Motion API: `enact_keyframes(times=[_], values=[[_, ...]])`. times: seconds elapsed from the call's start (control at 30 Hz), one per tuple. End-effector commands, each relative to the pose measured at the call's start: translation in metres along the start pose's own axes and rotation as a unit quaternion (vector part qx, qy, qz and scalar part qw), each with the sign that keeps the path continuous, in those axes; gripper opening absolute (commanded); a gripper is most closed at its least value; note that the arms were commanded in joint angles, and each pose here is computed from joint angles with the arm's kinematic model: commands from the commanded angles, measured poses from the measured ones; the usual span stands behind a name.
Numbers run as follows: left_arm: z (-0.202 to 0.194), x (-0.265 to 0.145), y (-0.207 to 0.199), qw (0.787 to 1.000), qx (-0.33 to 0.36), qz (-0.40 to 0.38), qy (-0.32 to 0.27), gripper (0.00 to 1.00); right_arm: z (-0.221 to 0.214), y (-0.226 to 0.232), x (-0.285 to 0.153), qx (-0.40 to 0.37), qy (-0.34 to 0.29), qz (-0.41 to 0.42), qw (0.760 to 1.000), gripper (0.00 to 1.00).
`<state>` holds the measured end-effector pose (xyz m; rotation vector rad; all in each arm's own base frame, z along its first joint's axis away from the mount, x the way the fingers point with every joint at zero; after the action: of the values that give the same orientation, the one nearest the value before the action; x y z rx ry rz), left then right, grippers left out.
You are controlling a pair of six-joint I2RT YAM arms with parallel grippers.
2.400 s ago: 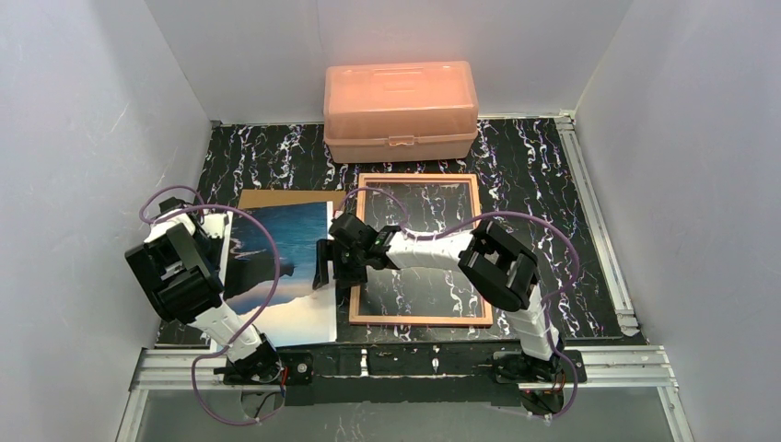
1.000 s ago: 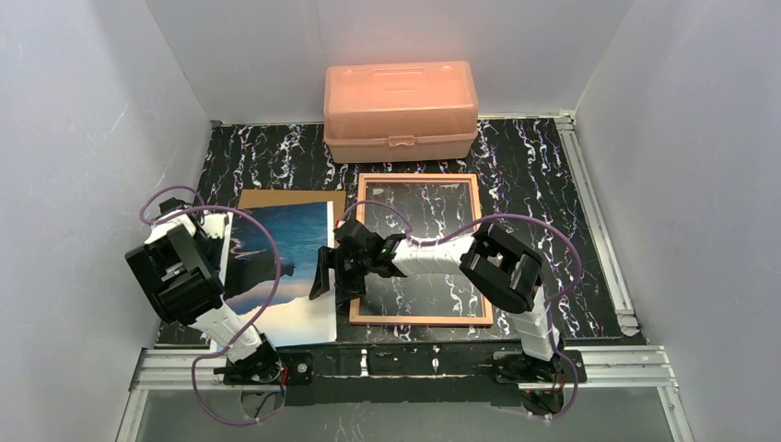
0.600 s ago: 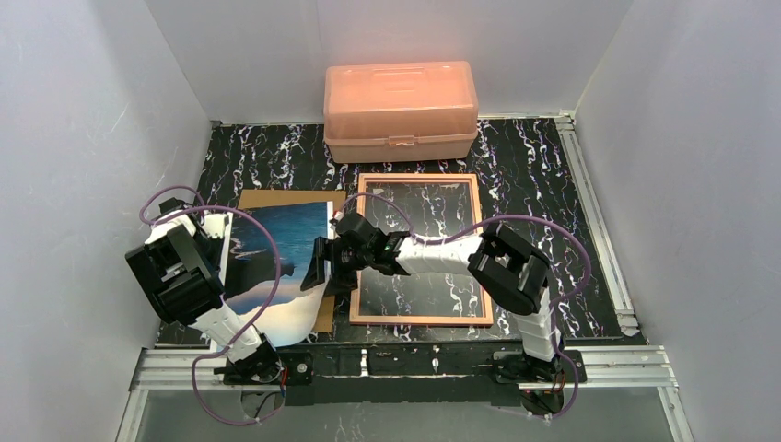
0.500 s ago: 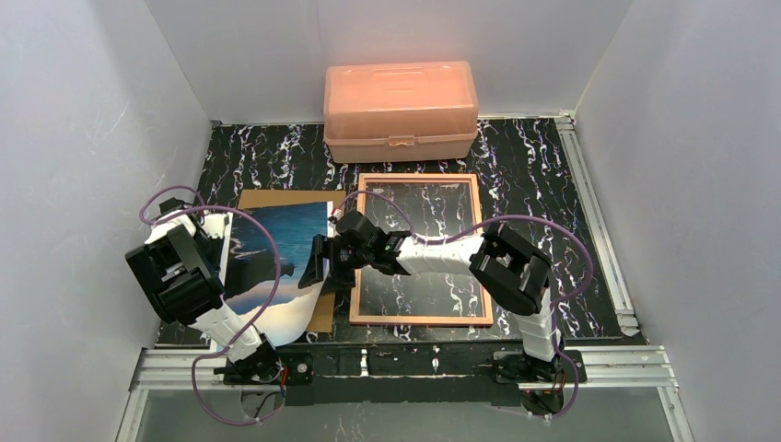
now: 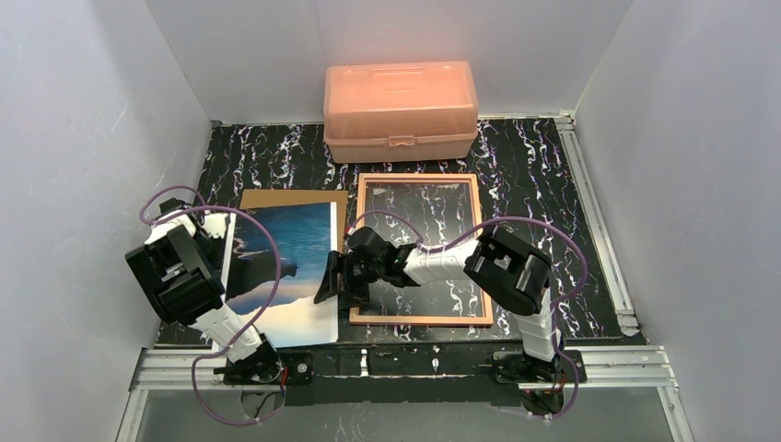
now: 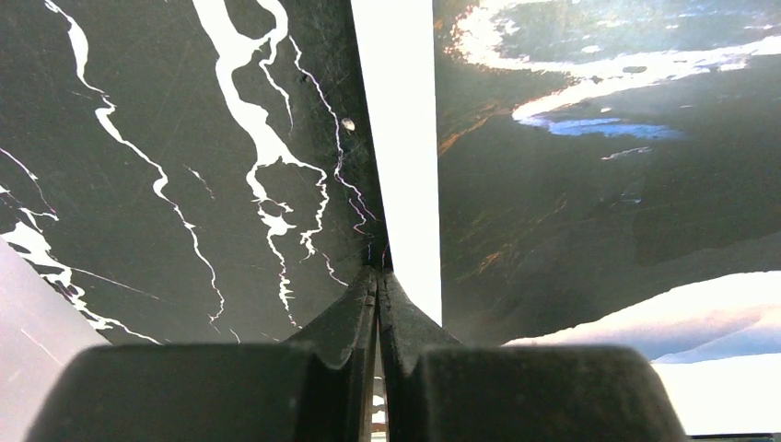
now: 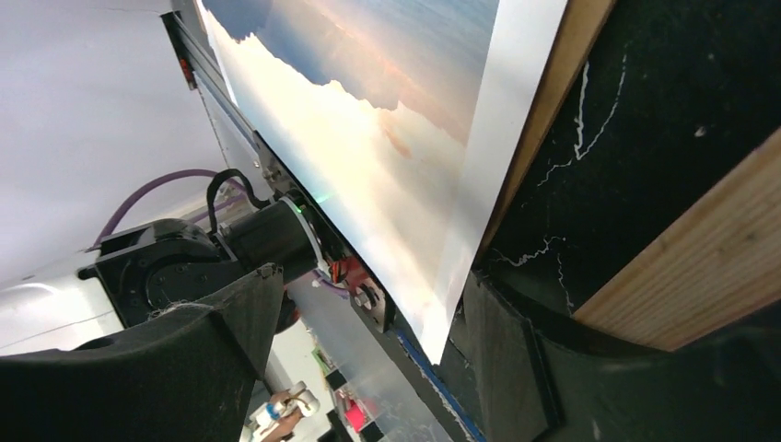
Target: Put the photo into the frame
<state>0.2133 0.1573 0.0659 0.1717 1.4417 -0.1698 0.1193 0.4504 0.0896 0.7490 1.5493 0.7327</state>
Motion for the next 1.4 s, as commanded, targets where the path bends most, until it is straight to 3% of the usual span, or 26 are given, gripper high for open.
enact_keyframes(times=[0.0, 0.17, 0.3, 0.4, 0.53, 0.67, 0.8, 0.83, 0.9, 1.0, 1.2, 1.27, 1.37], values=[[0.0, 0.0, -0.02, 0.999, -0.001, -0.049, -0.01, 0.0, -0.005, 0.027, -0.01, 0.001, 0.001, 0.075, 0.997, 0.79], [0.001, -0.001, -0.022, 0.999, 0.0, -0.051, -0.01, 0.0, -0.003, 0.044, -0.015, -0.01, -0.01, 0.112, 0.994, 0.75], [0.001, -0.002, -0.023, 0.999, 0.0, -0.052, -0.01, 0.0, -0.002, 0.062, -0.019, -0.029, -0.014, 0.133, 0.991, 0.64], [0.003, -0.005, -0.023, 0.998, 0.0, -0.056, -0.014, 0.0, 0.001, 0.064, -0.018, -0.035, -0.016, 0.125, 0.991, 0.51], [0.007, -0.014, -0.027, 0.997, -0.004, -0.071, -0.026, 0.0, 0.001, 0.061, -0.018, -0.041, -0.017, 0.106, 0.993, 0.23], [0.019, -0.039, -0.03, 0.995, -0.006, -0.083, -0.058, 0.02, 0.002, 0.064, -0.022, -0.055, -0.023, 0.086, 0.994, 0.16], [0.037, -0.085, -0.032, 0.99, -0.002, -0.089, -0.112, 0.29, 0.004, 0.076, -0.03, -0.073, -0.03, 0.081, 0.994, 0.12], [0.046, -0.105, -0.031, 0.987, 0.003, -0.086, -0.137, 0.41, 0.006, 0.08, -0.033, -0.079, -0.033, 0.079, 0.993, 0.11], [0.055, -0.138, -0.038, 0.979, 0.013, -0.094, -0.179, 0.76, 0.011, 0.097, -0.041, -0.095, -0.038, 0.089, 0.991, 0.09], [0.063, -0.183, -0.046, 0.966, 0.042, -0.079, -0.241, 0.97, 0.02, 0.124, -0.054, -0.111, -0.051, 0.112, 0.986, 0.09], [0.058, -0.235, -0.079, 0.933, 0.12, -0.083, -0.33, 0.98, 0.056, 0.184, -0.107, -0.129, -0.109, 0.17, 0.971, 0.07], [0.053, -0.252, -0.106, 0.902, 0.166, -0.12, -0.379, 0.98, 0.074, 0.205, -0.134, -0.129, -0.14, 0.184, 0.964, 0.08], [0.044, -0.274, -0.137, 0.848, 0.253, -0.114, -0.451, 0.98, 0.097, 0.224, -0.166, -0.128, -0.178, 0.198, 0.955, 0.09]])
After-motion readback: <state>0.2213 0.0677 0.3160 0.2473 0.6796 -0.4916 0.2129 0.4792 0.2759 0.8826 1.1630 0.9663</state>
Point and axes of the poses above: each gripper's point midway between its finger pads, its own x axis out along the fingers, its own y axis along the line the jaws close on, z = x × y, the point moved 5 cm from there along -x, back along the fingers, and after that the axes turned 9 degrees about x, right-handed, at the moved point
